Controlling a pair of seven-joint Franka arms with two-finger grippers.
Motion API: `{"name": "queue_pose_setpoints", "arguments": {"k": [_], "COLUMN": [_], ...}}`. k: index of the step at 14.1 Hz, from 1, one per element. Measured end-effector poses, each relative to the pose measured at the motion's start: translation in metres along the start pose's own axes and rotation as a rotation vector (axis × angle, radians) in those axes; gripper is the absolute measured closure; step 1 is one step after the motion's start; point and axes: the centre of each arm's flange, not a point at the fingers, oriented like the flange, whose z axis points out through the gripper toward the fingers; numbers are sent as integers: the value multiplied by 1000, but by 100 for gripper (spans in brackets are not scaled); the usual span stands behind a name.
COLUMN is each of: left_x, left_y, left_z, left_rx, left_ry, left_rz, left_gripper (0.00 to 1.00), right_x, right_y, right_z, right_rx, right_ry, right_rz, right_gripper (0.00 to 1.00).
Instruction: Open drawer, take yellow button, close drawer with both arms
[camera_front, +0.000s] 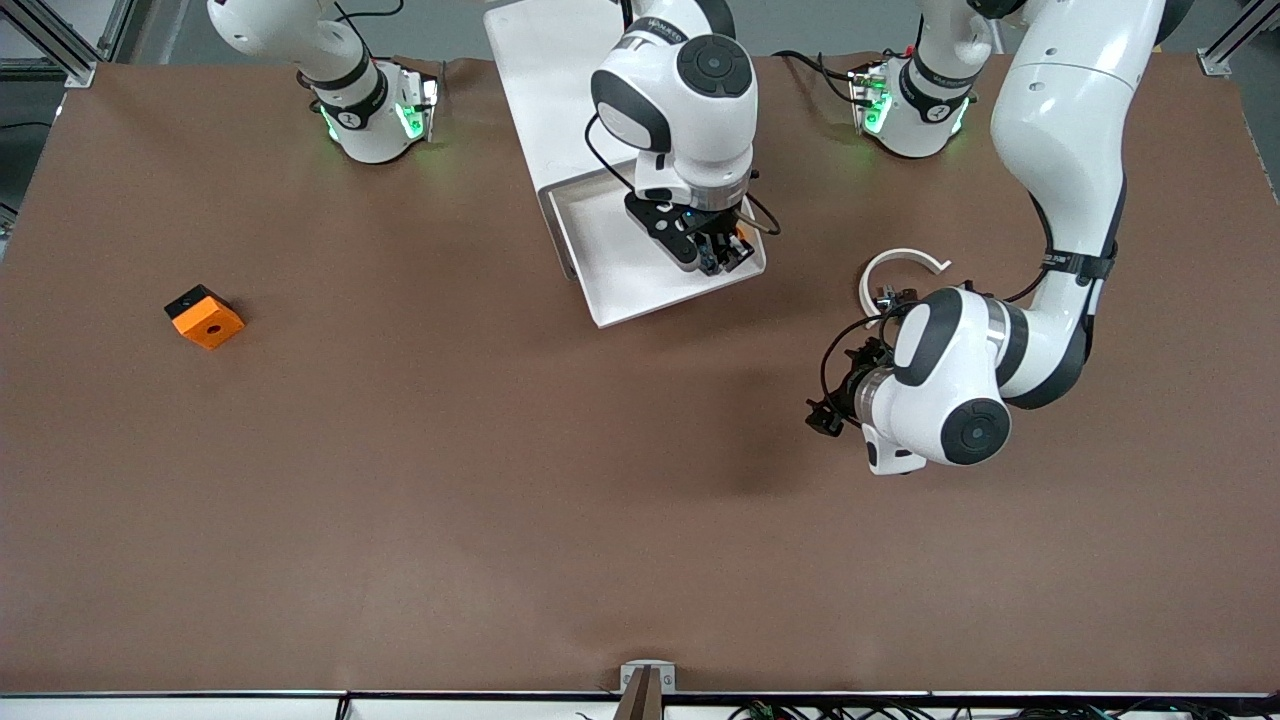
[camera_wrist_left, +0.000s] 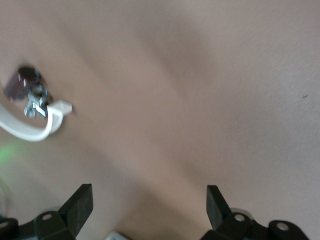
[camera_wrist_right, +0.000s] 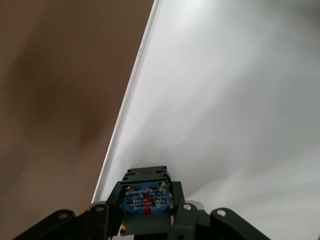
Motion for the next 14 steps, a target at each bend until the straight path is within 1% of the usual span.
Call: {"name": "queue_pose_setpoints", "arguments": {"k": [2, 3, 4, 6, 8, 10, 12, 14], "left_x": [-3, -6, -8, -11, -12, -25, -52, -87], "left_y": [5, 10, 13, 17, 19, 23, 30, 38], "left_z": [-11, -20, -28, -39, -45, -52, -55, -54], "left_rx": [-6, -28, -50, -86, -107, -123, -128, -125], "left_ry": [83, 116, 139, 167, 194, 229, 244, 258], "left_rz": [77, 114, 144, 187, 221, 253, 293, 342], "left_gripper": [0, 0, 0, 0, 0, 0, 0, 0], "right_x": [8, 16, 30, 68, 124, 190, 255, 325], "right_y": [-2, -6, -10, -15, -15, -7, 4, 18], "right_z": [-5, -16, -30, -61, -93, -119, -137, -149], "right_rx": [-6, -11, -20, -49, -68, -92, -103, -101], "right_ry": [7, 9, 7, -19, -38, -51, -67, -80], "right_rz": [13, 26, 38, 27, -44, -139, -251, -341], "right_gripper": [59, 59, 59, 59, 59, 59, 59, 59]}}
